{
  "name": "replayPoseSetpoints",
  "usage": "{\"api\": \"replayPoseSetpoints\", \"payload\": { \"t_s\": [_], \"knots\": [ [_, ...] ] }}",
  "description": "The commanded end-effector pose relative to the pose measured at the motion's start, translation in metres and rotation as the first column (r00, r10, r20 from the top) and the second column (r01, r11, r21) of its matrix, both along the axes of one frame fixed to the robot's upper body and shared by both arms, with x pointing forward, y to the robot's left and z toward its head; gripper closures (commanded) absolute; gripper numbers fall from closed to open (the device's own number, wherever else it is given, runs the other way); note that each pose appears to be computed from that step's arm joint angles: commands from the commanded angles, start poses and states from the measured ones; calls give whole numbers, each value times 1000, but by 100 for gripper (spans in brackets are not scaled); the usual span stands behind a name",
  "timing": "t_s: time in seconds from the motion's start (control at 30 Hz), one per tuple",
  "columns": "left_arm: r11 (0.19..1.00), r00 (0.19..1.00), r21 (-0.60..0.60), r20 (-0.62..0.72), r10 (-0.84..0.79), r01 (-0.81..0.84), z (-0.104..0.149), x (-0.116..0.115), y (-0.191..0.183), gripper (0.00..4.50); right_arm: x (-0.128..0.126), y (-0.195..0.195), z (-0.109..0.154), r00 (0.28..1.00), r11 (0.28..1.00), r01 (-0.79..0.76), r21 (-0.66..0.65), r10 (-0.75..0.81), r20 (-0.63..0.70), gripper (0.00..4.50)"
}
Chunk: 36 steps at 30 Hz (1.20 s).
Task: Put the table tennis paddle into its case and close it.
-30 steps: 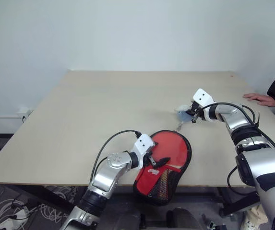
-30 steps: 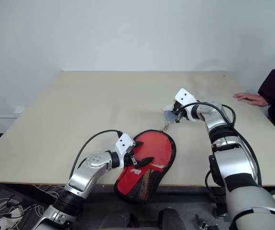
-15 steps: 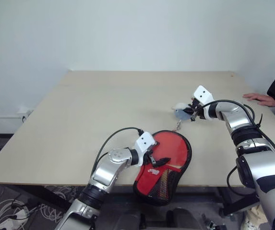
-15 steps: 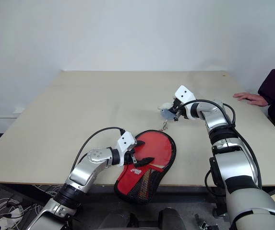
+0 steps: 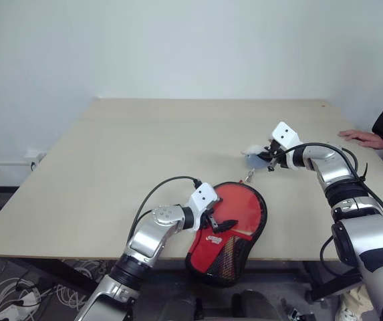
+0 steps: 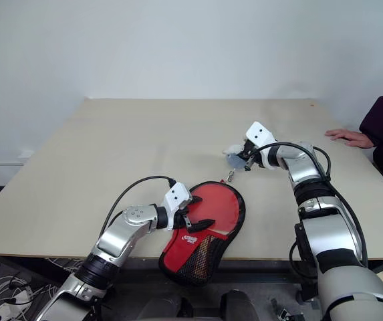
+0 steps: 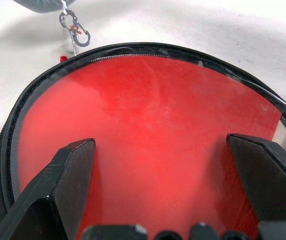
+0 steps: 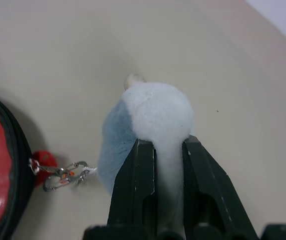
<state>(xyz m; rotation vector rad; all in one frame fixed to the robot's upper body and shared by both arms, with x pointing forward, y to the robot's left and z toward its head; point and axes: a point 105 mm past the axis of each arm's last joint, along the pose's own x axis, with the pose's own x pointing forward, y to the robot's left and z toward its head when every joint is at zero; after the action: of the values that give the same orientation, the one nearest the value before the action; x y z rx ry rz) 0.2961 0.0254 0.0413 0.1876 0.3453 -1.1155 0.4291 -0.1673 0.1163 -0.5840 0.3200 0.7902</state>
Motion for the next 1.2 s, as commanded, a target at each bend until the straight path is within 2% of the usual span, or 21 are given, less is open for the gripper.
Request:
{"api": "replayPoseSetpoints", "payload": {
  "t_s": [0.03,0.33,0.8,0.97,1.2],
  "knots": [
    [998,998,64,-62,8,-4,-20,-5,3,0,5,-21,21,996,998,32,-52,-27,85,409],
    [998,998,59,-65,11,-7,-21,-6,2,0,-10,-43,16,999,994,-22,-104,25,26,409],
    [998,998,54,-67,12,-8,-21,-7,2,0,-52,-61,14,968,959,-240,-150,224,-114,409],
    [998,998,56,-68,10,-7,-21,-8,3,0,-71,-63,11,942,935,-317,-156,292,-166,409],
    [998,998,55,-65,12,-8,-20,-7,3,0,-115,-59,5,857,877,-468,-113,419,-299,409]
  ]
}}
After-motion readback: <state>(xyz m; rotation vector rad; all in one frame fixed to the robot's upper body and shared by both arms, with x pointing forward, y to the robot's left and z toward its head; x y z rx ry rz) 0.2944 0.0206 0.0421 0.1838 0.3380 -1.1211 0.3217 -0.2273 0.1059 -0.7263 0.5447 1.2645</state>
